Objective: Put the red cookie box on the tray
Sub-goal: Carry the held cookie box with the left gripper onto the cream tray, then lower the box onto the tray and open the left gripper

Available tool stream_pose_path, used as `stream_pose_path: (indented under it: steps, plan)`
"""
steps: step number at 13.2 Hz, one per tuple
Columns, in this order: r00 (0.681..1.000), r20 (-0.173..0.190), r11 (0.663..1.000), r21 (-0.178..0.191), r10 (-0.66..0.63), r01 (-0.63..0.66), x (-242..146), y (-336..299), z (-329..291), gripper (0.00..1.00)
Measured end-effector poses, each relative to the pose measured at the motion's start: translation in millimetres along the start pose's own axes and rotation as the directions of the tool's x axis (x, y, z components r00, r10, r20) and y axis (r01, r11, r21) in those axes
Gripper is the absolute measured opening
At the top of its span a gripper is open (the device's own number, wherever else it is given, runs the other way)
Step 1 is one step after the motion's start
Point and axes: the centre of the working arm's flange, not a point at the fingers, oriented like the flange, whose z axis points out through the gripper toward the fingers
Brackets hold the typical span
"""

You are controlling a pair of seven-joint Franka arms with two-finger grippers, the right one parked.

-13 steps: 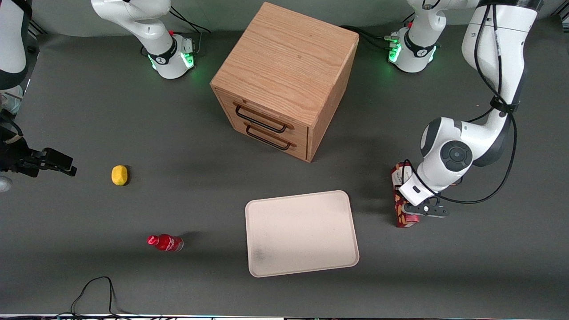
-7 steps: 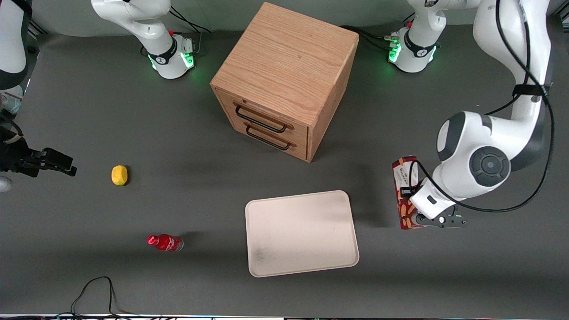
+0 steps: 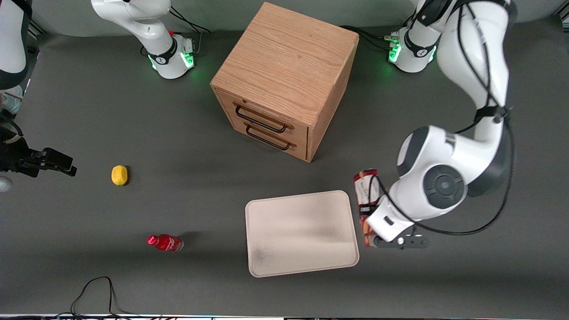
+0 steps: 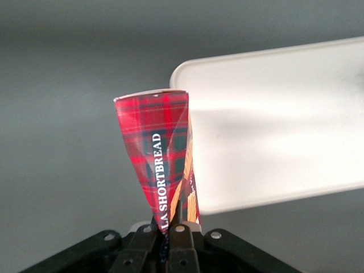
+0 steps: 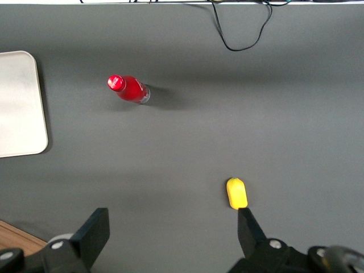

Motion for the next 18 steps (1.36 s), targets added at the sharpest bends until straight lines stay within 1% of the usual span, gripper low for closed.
stream_pose_path:
  steps: [2, 3, 7, 9, 11, 13, 14, 16, 18]
  plan:
    - [0.999, -0.035, 1.000, -0.020, -0.023, 0.023, 5.6, 19.9, 34.4, 0.04]
    - [0.998, -0.046, 0.999, -0.020, -0.038, 0.038, 6.5, 27.1, 50.6, 0.04]
    - [0.995, -0.082, 0.998, 0.012, -0.059, 0.060, 8.3, 40.4, 109.7, 0.04]
    - [0.994, -0.089, 0.998, 0.030, -0.057, 0.059, 8.2, 41.4, 132.5, 0.04]
    - [0.995, -0.093, 0.997, 0.054, -0.043, 0.048, 7.4, 42.1, 141.3, 0.04]
    - [0.994, -0.112, 0.996, 0.088, -0.019, 0.029, 7.4, 43.0, 141.6, 0.09]
    - [0.992, -0.124, 0.995, 0.095, -0.010, 0.022, 7.9, 43.9, 140.9, 0.16]
    - [0.991, -0.136, 0.995, 0.098, -0.004, 0.018, 8.7, 45.1, 138.7, 0.40]
    - [0.988, -0.151, 0.996, 0.091, -0.006, 0.020, 10.5, 45.8, 126.1, 0.64]
